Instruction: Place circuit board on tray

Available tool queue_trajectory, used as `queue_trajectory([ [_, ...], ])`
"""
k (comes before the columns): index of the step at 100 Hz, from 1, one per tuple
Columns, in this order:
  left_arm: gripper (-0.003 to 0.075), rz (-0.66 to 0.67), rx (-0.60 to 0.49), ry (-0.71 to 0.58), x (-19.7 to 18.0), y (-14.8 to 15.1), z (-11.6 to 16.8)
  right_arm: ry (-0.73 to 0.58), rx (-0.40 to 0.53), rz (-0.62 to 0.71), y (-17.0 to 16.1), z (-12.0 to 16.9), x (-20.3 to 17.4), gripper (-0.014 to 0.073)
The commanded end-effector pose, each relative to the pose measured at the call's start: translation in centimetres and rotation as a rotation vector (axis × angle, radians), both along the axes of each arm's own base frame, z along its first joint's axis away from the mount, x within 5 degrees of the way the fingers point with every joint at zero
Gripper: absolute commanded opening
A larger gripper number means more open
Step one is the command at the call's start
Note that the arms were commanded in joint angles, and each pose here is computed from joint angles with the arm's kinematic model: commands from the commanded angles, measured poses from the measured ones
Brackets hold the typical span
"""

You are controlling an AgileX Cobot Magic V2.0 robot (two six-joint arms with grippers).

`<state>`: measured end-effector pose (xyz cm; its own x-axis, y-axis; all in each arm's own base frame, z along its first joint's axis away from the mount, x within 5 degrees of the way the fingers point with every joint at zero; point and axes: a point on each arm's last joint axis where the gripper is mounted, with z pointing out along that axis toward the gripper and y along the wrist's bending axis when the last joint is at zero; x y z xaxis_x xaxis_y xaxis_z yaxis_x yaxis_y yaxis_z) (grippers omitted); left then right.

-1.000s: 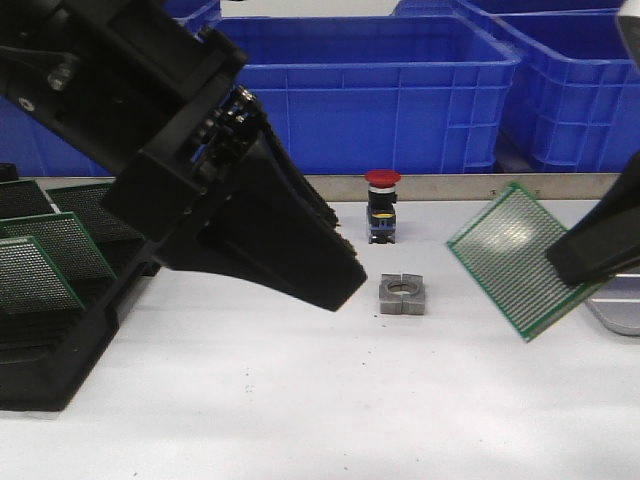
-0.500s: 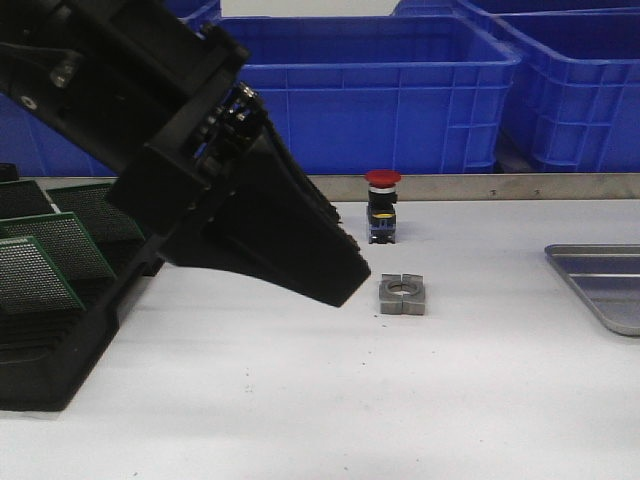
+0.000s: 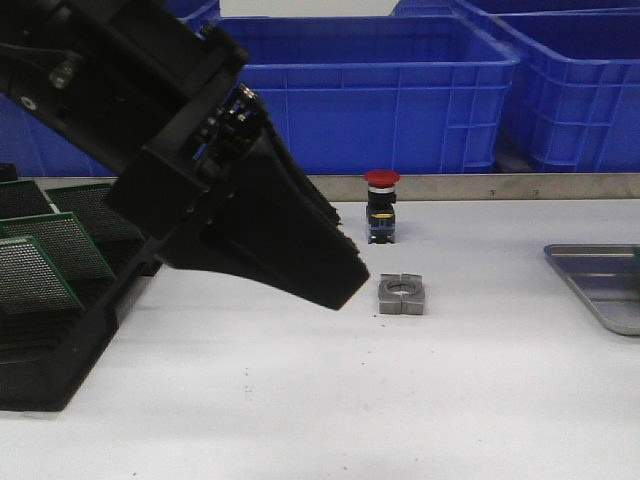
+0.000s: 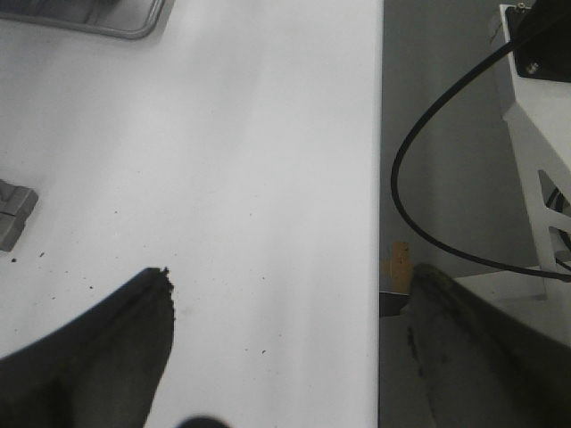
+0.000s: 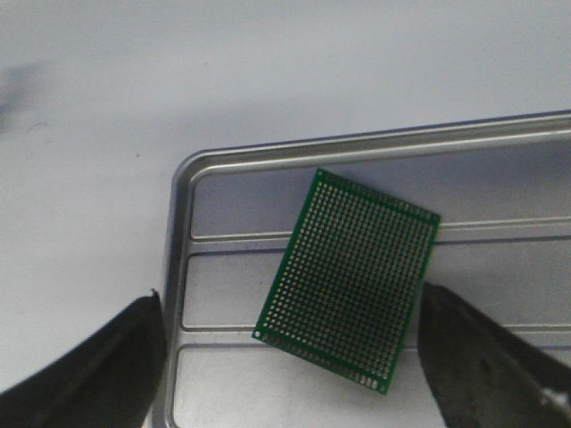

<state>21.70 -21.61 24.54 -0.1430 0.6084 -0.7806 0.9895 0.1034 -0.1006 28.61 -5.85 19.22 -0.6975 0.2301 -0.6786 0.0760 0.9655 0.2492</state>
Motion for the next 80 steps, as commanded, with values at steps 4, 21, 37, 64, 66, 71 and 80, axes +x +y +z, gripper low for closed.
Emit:
queue_trajectory([
  [4, 0.0505, -0.021, -0.033, -0.073, -0.5, 0.2, 2.4, -0.065, -0.037, 0.001, -0.3, 1.7, 0.3, 0.0629],
  [21, 0.0505, -0.009, -0.002, -0.220, -1.1, 2.9, 5.3, -0.065, -0.028, 0.011, -0.2, 1.7, 0.3, 0.0629],
  [37, 0.0505, 0.047, 0.114, -0.409, -1.6, 7.0, 7.8, -0.065, -0.031, 0.011, -0.2, 1.7, 0.3, 0.0629],
  [64, 0.0505, 0.201, 0.531, -0.466, -1.3, 14.2, 7.9, -0.065, -0.030, 0.013, -0.2, 1.7, 0.3, 0.0629],
  [66, 0.0505, 0.206, 0.566, -0.459, -1.2, 14.7, 7.8, -0.065, -0.029, 0.014, -0.2, 1.7, 0.3, 0.0629],
  [71, 0.0505, 0.227, 0.644, -0.442, -1.0, 16.0, 7.5, -0.065, -0.028, 0.015, -0.2, 1.8, 0.3, 0.0629],
  [80, 0.0505, 0.270, 0.699, -0.424, -0.6, 17.5, 7.1, -0.065, -0.026, 0.017, -0.1, 1.8, 0.3, 0.0629],
])
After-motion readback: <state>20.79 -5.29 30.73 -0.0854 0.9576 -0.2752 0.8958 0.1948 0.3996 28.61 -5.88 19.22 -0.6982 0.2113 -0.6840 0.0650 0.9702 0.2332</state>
